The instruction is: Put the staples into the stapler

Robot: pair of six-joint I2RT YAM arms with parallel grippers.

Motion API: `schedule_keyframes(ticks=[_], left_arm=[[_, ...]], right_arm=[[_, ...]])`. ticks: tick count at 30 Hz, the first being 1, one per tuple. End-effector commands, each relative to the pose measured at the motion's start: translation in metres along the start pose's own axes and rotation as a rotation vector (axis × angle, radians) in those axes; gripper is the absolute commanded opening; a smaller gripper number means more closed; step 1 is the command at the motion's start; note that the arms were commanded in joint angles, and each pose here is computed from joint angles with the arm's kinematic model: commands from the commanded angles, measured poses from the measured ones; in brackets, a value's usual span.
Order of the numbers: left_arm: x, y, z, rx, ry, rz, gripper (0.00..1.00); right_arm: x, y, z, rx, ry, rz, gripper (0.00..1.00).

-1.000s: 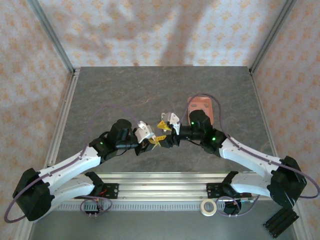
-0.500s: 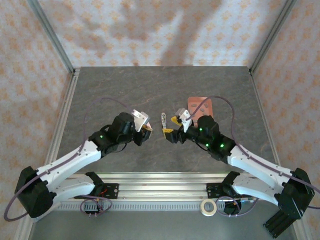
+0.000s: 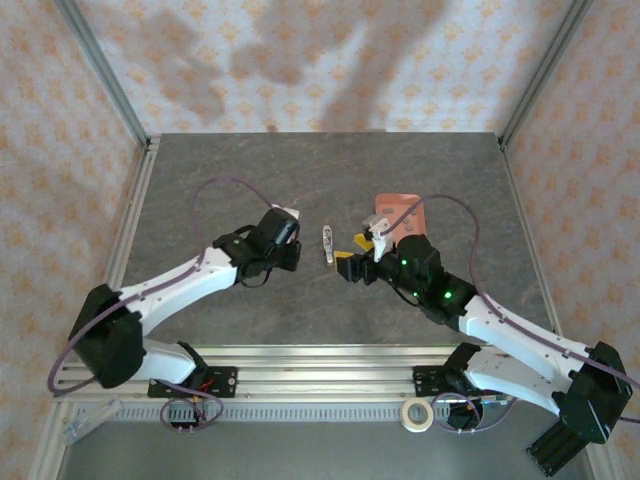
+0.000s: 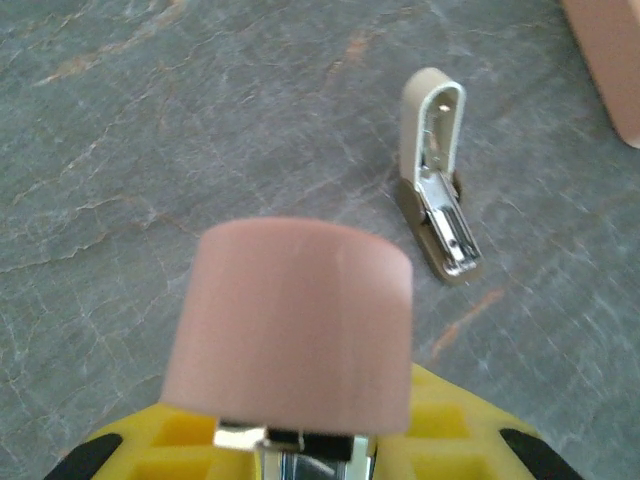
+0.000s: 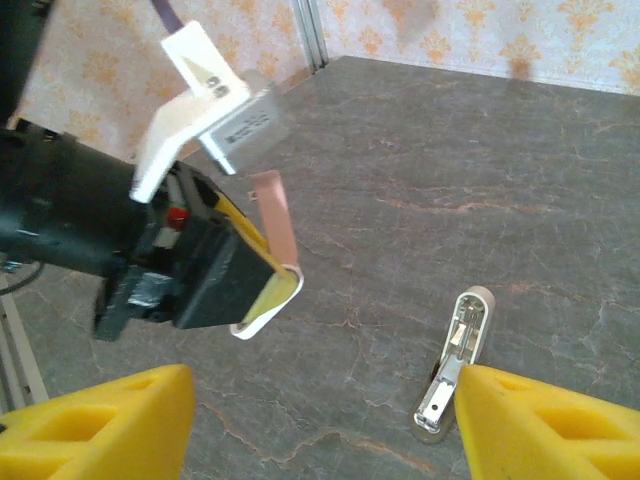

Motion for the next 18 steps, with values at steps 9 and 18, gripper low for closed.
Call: schedule_keyframes(ticks=[9,18], left_arm=[[-0.009,0.002,-0.05,0.112,0.157,0.326,0.21],[-0.028,0.001,-0.074,0.129,0.214,0.418,0.22]], right_arm=[[-0.015,-0.01,0.004,-0.053,0.031,-0.017,0.68],[-0.019,-0.012,0.005,-0.067,0.014,-0.03,0.67]])
Point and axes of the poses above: each hand's point on the last joint's axis, 136 mm out from that joint toward the fingers, its own z axis back along the fingers, its own y axis along the line the jaws close on, x = y × z, the point moved 2 cm from there along z, back along the fingers, and after that the axes turned 4 degrees about z, right-handed, at the moved point
